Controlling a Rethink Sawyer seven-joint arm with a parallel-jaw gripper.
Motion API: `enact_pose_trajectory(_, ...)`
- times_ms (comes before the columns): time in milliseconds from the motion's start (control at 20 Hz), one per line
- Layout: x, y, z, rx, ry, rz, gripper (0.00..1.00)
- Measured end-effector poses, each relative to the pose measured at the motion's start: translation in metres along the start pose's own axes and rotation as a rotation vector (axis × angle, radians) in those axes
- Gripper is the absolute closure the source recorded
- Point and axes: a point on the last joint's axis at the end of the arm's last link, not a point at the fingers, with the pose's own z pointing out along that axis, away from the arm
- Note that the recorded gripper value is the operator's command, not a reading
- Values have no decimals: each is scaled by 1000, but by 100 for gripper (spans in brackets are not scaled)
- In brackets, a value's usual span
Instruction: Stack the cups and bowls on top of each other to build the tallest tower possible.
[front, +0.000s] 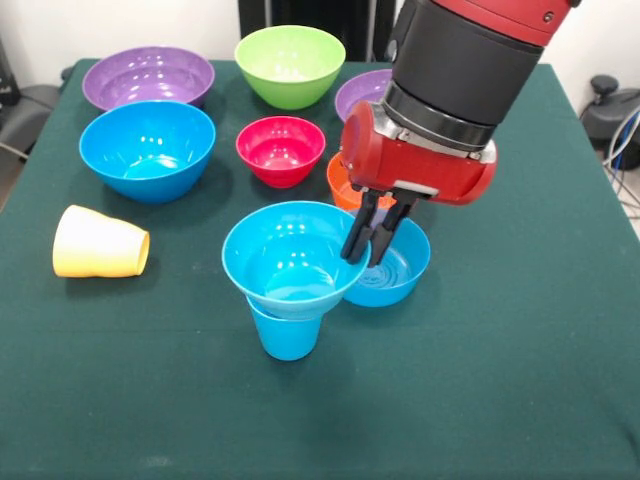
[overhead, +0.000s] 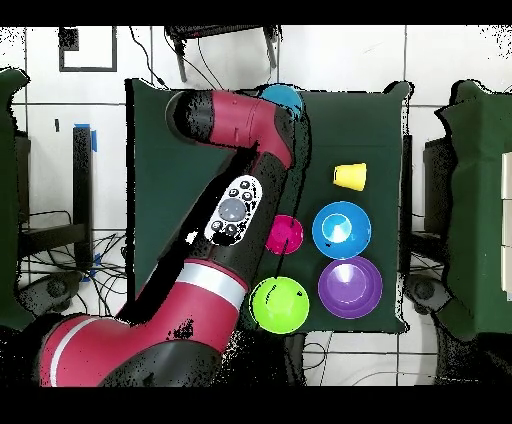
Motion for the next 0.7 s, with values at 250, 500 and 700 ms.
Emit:
enact_pose_trajectory(250,2,-7,0,17,5,0,100)
enact_pose_trajectory(500,3,-13,1,29,9,1,100)
enact_pose_trajectory(700,5,-14,3,33,12,0,100)
